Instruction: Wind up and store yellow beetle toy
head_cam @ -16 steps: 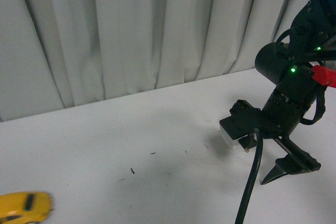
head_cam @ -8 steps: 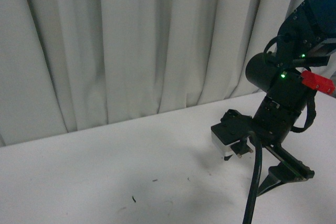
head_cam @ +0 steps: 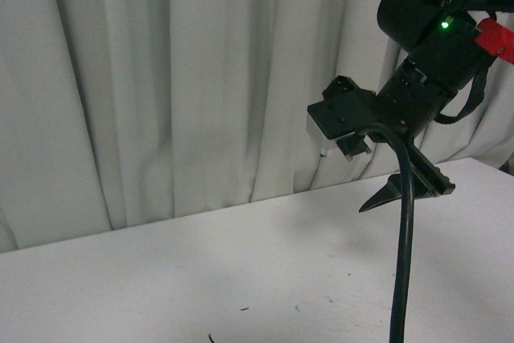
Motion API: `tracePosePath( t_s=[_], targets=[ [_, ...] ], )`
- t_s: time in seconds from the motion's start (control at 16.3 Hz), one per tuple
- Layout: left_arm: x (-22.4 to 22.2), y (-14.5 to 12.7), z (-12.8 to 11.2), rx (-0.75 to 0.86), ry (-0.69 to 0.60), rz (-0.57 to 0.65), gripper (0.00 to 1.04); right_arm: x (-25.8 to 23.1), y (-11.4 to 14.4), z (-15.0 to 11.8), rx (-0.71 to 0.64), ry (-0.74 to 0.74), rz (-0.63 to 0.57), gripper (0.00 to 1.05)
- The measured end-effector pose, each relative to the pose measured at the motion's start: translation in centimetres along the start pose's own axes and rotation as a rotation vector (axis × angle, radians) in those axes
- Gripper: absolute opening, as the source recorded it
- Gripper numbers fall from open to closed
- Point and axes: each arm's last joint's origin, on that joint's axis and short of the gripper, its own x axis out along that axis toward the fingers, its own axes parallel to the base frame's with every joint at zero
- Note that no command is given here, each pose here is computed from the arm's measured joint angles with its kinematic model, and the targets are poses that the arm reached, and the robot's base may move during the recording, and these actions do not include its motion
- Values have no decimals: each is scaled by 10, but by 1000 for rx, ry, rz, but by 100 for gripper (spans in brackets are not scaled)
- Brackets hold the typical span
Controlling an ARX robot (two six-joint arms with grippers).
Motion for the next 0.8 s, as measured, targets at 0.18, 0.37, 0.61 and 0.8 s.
tracePosePath(
  t_s=[0.18, 0.37, 0.61, 0.8],
  targets=[
    [0, 0, 0, 0, 0, 0, 98, -10, 9, 16, 182, 152, -527, 82],
    [0, 0, 0, 0, 0, 0, 98, -30, 72, 40, 834, -280, -1056, 47],
    [0, 0, 0, 0, 0, 1, 98, -28, 134, 55, 1208, -596, -1073, 3],
    [0, 0, 0, 0, 0, 0, 98, -32, 164, 58, 1246, -629, -1072, 2]
  ],
)
